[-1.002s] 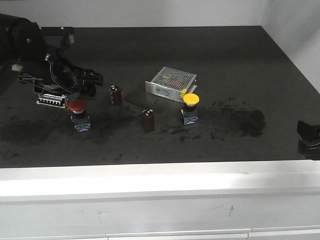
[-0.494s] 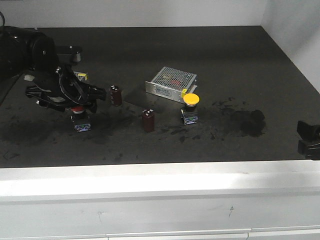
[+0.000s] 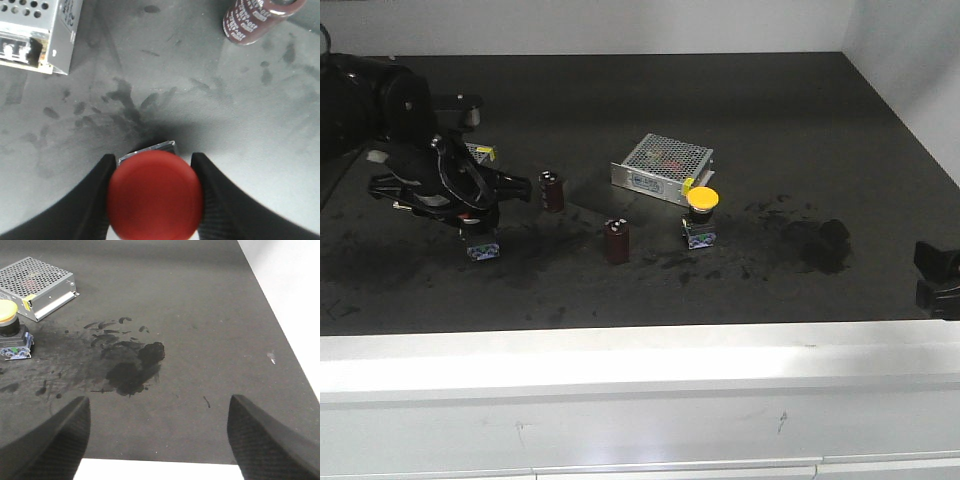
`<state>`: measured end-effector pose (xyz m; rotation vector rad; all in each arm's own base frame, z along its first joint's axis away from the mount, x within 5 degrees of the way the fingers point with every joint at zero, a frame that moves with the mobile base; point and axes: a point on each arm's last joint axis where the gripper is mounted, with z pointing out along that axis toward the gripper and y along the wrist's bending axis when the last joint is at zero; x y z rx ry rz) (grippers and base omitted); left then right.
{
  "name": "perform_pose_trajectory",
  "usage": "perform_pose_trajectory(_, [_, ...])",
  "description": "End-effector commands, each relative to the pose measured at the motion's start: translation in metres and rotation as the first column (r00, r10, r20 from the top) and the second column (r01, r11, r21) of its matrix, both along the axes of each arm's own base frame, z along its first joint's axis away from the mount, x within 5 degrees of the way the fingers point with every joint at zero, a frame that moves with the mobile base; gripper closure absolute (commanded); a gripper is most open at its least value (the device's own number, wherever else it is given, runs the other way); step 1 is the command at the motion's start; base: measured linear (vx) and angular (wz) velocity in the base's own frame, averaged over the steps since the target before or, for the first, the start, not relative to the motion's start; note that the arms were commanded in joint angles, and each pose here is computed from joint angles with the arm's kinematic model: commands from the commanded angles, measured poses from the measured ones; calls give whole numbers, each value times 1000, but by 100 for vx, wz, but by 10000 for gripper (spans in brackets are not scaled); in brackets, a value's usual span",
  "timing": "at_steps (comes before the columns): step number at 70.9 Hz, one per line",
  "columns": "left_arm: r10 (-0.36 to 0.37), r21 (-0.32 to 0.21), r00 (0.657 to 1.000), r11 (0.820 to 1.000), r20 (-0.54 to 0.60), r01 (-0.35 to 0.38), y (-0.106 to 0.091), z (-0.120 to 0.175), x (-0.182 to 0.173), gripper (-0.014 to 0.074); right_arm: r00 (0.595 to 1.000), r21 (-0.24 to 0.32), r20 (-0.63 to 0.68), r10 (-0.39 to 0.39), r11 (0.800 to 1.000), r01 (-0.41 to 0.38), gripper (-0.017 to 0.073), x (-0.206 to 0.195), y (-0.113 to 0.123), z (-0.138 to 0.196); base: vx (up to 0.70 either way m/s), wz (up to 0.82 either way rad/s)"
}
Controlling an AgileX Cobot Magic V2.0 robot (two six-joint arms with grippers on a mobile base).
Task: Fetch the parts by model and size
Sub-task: 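Lift the red-capped push button with the left gripper and withdraw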
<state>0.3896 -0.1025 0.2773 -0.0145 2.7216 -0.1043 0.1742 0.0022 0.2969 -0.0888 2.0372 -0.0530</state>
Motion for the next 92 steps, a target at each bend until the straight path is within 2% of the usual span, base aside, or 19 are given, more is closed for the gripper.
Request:
perform_pose_trajectory(1, [-10,-47,985,999,174,19,-1,54,-17,602,994,-9,106,3,1000,-2,13,4,-1,18,0,0])
perform_pose_trajectory(7, [-24,-72,964,996,264,45,-3,71,-34,602,994,-9,106,3,1000,-2,13,4,-1,18,0,0])
perform_pose_trajectory(15, [-31,-107,917,991,398,80,1,93,-67,601,994,-9,106,3,1000,-2,13,4,-1,18,0,0])
perform_pose_trajectory(24, [-36,-108,872,989,489,102,13,107,-108,601,994,-9,107,3,1000,-2,13,4,-1,18,0,0])
perform_pose_trajectory(35, [-105,-38,843,988,528,147,32,101,-162,601,994,-12,107,4,1000,-3,13,4,-1,18,0,0])
perform_pose_trajectory(45, [-98,-45,811,987,577,152,49,96,-213,600,994,-12,107,4,1000,-3,13,4,-1,18,0,0])
perform_pose_trajectory(49, [-110,-33,804,987,585,159,54,91,-228,599,994,-12,106,4,1000,-3,13,4,-1,18,0,0])
perform_pose_trajectory(55, [-165,23,779,982,606,190,64,86,-258,600,995,-12,103,4,1000,-3,13,4,-1,17,0,0])
perform_pose_trajectory(58, [-180,39,779,980,600,196,68,81,-270,600,995,-12,103,4,1000,-3,13,4,-1,17,0,0])
perform_pose_trajectory(72, [-175,38,795,982,580,187,83,61,-314,600,995,-12,103,4,1000,-3,13,4,-1,17,0,0])
perform_pose_trajectory(81, [-173,37,812,982,558,184,87,47,-326,600,995,-7,100,2,1000,-1,13,4,-1,17,0,0])
perform_pose_trajectory(92, [-170,29,807,982,565,186,89,41,-331,600,997,10,74,-8,1000,7,13,3,-1,15,0,0])
